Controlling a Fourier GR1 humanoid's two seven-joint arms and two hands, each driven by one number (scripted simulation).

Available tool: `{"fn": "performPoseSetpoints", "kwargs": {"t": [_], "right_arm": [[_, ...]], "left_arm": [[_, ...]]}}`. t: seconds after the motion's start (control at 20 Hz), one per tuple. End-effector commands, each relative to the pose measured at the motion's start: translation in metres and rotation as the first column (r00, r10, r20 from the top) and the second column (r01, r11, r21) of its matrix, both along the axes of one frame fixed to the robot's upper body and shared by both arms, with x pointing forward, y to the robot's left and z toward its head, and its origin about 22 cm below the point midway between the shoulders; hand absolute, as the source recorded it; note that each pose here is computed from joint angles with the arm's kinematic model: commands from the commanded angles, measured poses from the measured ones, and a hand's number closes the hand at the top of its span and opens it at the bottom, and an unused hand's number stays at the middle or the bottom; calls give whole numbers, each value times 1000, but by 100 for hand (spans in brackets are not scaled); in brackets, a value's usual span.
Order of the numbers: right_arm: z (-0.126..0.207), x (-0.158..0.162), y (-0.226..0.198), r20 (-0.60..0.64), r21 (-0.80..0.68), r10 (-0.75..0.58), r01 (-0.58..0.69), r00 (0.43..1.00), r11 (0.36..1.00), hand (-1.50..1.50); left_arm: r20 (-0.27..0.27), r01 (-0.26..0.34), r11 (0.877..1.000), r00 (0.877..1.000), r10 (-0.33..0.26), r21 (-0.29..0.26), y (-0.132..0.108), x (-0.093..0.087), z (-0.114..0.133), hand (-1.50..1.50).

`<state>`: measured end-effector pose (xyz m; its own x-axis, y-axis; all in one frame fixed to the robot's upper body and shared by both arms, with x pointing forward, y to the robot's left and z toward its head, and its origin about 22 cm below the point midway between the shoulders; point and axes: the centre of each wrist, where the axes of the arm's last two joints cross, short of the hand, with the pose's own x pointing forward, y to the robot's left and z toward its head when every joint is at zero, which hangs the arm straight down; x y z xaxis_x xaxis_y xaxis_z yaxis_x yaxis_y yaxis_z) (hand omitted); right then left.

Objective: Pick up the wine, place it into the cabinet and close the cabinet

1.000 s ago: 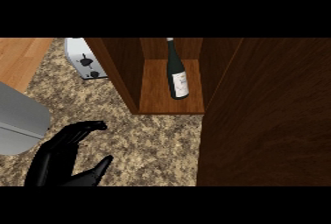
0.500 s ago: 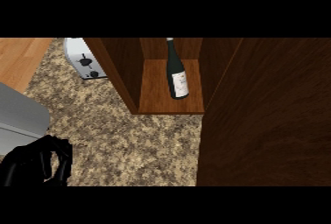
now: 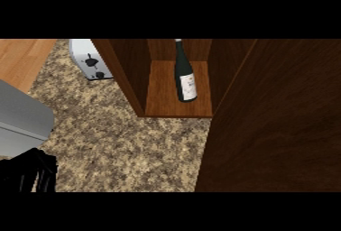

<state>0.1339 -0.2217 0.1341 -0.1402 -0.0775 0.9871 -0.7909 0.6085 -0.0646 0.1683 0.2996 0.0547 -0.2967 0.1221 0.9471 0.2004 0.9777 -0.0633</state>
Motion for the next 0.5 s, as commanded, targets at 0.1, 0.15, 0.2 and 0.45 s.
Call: {"fn": "performPoseSetpoints", "kwargs": {"t": [0.1,0.15,0.2,0.45], "right_arm": [[44,-8,38,103,99,117,-127,988,987,150],[39,4,50,106,86,123,-132,987,988,150],[49,3,56,90,93,130,-138,987,986,150],[60,24,106,65,91,164,-170,984,981,150]], "left_arm": [[6,4,1000,1000,-4,-9,0,0,2,150],[-6,19,1000,1000,-19,0,19,-11,-2,150],[7,8,1000,1000,-8,7,22,3,2,150],[-7,1,1000,1000,0,9,30,-8,-7,150]]}}
